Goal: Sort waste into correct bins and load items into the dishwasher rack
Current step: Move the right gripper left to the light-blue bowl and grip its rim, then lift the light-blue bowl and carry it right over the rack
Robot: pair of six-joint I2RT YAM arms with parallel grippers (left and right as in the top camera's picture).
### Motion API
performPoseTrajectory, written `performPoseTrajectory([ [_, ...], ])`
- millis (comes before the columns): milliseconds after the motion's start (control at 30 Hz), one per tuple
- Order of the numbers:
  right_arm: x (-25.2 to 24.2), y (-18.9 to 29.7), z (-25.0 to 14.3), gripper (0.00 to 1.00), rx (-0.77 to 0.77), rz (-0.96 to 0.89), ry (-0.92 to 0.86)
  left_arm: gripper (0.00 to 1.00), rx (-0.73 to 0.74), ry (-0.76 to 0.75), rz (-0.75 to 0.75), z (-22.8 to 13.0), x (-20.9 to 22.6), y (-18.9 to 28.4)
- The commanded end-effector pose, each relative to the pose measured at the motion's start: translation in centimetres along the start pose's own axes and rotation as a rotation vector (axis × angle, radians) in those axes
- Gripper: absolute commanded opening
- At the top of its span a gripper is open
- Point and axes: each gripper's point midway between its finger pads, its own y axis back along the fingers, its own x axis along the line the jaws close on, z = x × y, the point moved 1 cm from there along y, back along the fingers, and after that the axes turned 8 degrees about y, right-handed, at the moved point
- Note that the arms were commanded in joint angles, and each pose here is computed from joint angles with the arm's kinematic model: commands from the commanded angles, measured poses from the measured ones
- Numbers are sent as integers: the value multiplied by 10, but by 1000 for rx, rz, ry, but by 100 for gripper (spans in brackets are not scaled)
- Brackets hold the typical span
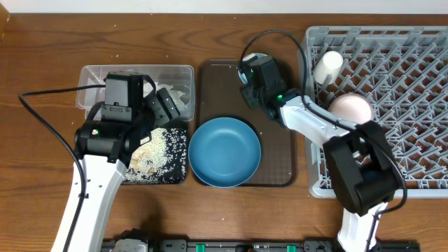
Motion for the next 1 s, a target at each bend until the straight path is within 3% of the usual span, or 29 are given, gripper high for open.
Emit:
performPoseTrajectory([
  [0,6,-5,-1,44,9,-2,28,91,-36,0,-3,9,-2,7],
  [133,4,0,5,28,-7,-4,27,91,-36,0,-3,9,-2,7],
  [267,2,15,17,21,-36,-9,15,91,-36,0,-3,9,-2,7],
  [333,-1,25,24,1,-55,-14,14,91,-36,0,-3,9,-2,7],
  [633,-16,90,62,1,-159,-38,-5,91,-36,0,-3,9,-2,7],
  [967,-96,211,72,1,-305,-73,-151,91,-36,0,-3,9,-2,7],
])
